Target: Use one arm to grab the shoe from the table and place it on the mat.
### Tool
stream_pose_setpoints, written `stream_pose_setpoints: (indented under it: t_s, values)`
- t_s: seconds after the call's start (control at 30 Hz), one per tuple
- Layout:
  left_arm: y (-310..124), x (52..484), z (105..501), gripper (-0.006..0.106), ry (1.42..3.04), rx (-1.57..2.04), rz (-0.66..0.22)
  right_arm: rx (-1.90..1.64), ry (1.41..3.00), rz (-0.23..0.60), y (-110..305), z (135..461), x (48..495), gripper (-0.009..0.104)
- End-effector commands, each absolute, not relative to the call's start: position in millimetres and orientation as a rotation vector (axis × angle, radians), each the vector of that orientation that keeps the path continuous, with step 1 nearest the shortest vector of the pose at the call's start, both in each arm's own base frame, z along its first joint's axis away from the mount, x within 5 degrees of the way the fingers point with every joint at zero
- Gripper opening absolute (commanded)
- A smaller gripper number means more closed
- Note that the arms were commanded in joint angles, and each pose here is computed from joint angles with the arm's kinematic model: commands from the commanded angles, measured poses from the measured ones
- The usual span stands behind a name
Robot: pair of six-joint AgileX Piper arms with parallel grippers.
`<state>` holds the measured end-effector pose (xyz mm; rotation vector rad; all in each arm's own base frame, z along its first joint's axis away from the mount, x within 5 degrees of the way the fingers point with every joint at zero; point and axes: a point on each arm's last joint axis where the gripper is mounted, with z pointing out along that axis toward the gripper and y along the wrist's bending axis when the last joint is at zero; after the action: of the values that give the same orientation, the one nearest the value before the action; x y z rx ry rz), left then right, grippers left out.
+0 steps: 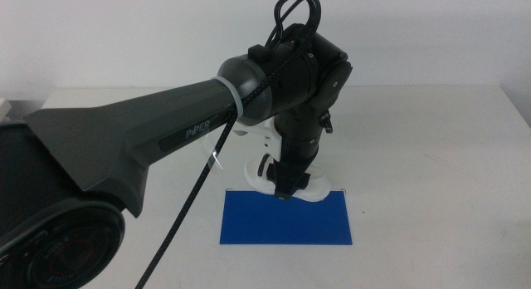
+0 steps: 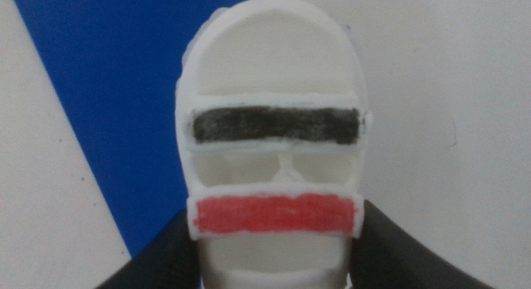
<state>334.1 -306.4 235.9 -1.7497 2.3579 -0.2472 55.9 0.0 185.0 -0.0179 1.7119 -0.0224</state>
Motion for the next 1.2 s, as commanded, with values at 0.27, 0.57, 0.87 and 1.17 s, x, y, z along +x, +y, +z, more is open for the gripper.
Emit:
stream_pose_setpoints:
  t_s: [0.27,0.57,0.87,1.17]
  values:
    - [-300.7,330.6,251.9,-0.001,2.326,-1.789,-0.202,-0.026,1.615,-0.042,-0.5,191.7,55.1,0.064]
    - [-305.4,334.1,229.4,-0.001,2.346,-1.805,-0.134,-0.026,1.615,-0.042,-0.5,191.7,55.1,0.064]
    - [-307.3,335.2,219.6,-0.001,2.355,-1.811,-0.104,-0.026,1.615,-0.042,-0.5,191.7,55.1,0.064]
    - [-307.3,335.0,220.4,0.078,2.357,-1.817,-0.108,-0.026,1.615,-0.042,-0.5,191.7,55.1,0.064]
